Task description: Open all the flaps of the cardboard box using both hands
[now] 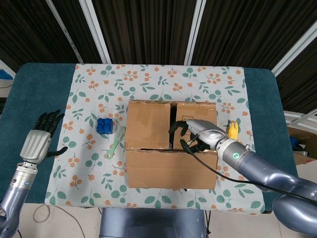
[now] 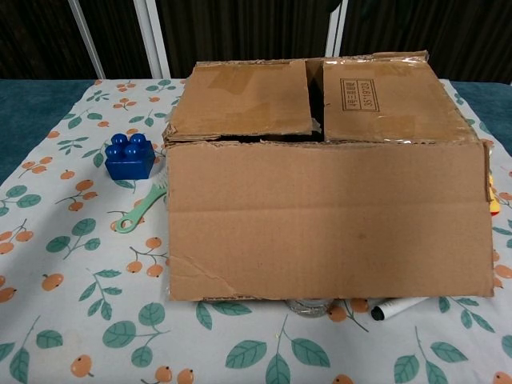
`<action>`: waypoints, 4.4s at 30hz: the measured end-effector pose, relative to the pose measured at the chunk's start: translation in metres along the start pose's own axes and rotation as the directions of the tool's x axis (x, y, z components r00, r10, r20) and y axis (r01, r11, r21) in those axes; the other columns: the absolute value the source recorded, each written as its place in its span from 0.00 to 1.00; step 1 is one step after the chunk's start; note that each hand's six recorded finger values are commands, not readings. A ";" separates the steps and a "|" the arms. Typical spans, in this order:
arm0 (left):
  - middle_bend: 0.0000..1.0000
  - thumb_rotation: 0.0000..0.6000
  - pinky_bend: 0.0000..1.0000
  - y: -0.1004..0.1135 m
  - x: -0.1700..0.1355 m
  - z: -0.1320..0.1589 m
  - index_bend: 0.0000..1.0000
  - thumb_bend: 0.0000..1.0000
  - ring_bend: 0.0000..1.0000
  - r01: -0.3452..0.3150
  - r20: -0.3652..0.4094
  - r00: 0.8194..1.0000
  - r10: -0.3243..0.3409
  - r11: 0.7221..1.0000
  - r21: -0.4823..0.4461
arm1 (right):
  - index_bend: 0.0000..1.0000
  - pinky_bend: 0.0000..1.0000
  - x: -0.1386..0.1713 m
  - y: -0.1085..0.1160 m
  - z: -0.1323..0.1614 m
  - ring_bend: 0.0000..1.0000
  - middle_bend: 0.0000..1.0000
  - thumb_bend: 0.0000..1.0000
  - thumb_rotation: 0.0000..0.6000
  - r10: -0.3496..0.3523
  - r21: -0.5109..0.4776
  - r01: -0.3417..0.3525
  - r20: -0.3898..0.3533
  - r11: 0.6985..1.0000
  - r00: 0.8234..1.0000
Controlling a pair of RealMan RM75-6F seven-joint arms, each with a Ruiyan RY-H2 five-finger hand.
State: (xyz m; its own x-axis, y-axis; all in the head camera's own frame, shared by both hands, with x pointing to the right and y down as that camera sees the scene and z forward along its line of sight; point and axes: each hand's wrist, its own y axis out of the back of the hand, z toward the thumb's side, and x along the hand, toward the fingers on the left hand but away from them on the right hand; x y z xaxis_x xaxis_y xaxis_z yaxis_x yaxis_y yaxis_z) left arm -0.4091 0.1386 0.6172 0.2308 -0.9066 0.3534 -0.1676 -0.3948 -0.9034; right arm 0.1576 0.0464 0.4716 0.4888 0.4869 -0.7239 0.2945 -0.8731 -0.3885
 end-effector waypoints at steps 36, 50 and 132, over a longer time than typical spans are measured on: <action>0.00 1.00 0.00 0.006 0.006 0.018 0.00 0.15 0.00 0.018 0.046 0.999 -0.021 0.997 0.081 | 0.00 0.21 0.166 -0.053 -0.291 0.00 0.00 0.26 1.00 -0.762 0.506 0.587 0.268 0.632 0.589; 0.00 1.00 0.07 0.053 0.087 0.109 0.00 0.46 0.00 0.138 0.304 0.924 -0.231 0.944 0.298 | 0.00 0.21 0.166 -0.062 -0.310 0.00 0.00 0.30 1.00 -0.787 0.467 0.640 0.258 0.610 0.560; 0.51 1.00 0.41 0.057 0.163 0.326 0.30 0.86 0.36 -0.027 0.531 0.614 -0.583 0.658 0.753 | 0.00 0.21 0.161 -0.065 -0.308 0.00 0.00 0.45 1.00 -0.797 0.436 0.674 0.223 0.597 0.561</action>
State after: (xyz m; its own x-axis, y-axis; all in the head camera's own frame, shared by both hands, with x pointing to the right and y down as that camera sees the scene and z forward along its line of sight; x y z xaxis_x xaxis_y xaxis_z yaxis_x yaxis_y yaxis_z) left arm -0.0690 0.0166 0.5438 0.7488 -0.2472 0.6150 0.6053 -0.1230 -0.7864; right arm 0.4703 0.1883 0.5560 -0.1434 0.9640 -0.2240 0.1465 -0.2031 -0.9681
